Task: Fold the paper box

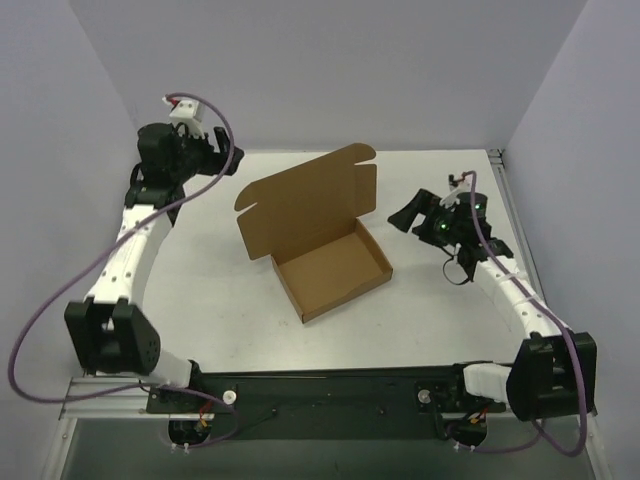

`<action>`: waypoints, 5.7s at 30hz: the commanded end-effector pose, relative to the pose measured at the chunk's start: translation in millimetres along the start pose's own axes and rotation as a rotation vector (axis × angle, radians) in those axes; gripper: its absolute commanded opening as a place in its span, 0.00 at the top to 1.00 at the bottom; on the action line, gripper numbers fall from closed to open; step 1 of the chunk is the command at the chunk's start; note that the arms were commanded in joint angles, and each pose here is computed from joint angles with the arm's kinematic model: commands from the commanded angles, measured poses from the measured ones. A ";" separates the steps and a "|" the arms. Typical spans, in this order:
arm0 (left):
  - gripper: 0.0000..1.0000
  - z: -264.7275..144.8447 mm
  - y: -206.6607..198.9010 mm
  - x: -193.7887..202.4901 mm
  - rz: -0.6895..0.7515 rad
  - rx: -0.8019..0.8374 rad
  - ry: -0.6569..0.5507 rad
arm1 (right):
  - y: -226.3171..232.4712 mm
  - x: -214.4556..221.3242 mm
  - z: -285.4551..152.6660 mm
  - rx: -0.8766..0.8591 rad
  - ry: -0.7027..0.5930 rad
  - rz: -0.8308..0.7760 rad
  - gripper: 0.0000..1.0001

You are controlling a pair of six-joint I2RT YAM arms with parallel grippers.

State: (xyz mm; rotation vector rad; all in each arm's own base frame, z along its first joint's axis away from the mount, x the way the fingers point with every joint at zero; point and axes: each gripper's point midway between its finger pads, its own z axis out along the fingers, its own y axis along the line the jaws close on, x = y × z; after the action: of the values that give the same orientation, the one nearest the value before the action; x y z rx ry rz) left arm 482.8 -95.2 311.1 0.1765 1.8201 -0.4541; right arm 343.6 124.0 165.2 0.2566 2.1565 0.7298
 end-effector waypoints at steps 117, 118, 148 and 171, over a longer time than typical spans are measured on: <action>1.00 -8.6 -163.3 183.4 -0.142 0.112 -0.103 | 23.1 35.0 52.1 0.332 -0.326 -0.490 1.00; 1.00 -11.0 -161.5 189.9 -0.136 0.110 -0.091 | 21.1 39.7 51.4 0.336 -0.318 -0.493 1.00; 1.00 -51.7 -106.7 272.7 0.138 -0.049 0.004 | 8.6 99.2 5.0 0.334 -0.285 -0.546 0.36; 1.00 -38.0 -100.4 258.2 0.114 -0.157 0.065 | 17.0 108.8 -122.3 0.129 -0.153 -0.532 0.24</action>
State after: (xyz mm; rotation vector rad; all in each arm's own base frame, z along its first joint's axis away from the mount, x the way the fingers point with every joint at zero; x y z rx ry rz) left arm 345.5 -206.8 127.0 0.1566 1.7465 -0.2900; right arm 193.8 137.3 145.8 -0.1361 1.9494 0.2278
